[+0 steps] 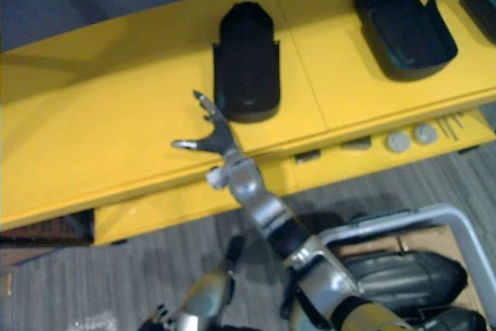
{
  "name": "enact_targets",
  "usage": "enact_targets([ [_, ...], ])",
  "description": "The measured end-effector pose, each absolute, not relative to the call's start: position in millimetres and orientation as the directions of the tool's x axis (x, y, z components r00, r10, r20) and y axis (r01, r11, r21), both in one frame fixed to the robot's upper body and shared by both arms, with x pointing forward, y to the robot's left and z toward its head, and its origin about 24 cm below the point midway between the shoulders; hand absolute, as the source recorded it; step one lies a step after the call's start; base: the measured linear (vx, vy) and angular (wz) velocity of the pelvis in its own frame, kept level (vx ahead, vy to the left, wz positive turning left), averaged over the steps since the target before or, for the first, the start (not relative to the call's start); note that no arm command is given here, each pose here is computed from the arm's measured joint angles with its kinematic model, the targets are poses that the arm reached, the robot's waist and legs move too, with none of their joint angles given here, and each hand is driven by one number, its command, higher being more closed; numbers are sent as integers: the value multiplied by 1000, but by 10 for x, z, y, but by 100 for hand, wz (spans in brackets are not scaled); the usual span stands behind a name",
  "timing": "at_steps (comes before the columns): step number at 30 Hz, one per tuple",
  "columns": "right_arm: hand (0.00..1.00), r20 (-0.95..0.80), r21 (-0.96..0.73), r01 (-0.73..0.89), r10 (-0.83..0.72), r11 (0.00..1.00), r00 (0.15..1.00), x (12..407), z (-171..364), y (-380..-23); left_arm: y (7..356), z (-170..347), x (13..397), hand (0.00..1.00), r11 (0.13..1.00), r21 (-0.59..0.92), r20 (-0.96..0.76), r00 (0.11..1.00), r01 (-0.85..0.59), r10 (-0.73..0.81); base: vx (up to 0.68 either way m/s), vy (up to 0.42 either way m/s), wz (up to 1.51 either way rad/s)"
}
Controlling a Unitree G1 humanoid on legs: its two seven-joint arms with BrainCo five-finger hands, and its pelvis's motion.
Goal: Walk over and take plastic housings, then place them on the shelf
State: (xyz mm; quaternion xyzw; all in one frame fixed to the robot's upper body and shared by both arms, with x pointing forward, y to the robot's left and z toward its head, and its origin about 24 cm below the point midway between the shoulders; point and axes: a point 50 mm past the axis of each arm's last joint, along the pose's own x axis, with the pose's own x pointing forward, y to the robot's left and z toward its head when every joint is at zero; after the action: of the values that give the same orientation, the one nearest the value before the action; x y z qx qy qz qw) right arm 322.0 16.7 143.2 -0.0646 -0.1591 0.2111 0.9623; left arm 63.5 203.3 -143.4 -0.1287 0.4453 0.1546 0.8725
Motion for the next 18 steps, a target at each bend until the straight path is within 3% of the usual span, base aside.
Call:
enact_targets([
  [18, 0, 329, -213, -215, 277, 953, 903, 3244, 1447, 95, 1976, -1444, 644, 0, 923, -99, -830, 543, -372, 129, -3, 3, -2],
])
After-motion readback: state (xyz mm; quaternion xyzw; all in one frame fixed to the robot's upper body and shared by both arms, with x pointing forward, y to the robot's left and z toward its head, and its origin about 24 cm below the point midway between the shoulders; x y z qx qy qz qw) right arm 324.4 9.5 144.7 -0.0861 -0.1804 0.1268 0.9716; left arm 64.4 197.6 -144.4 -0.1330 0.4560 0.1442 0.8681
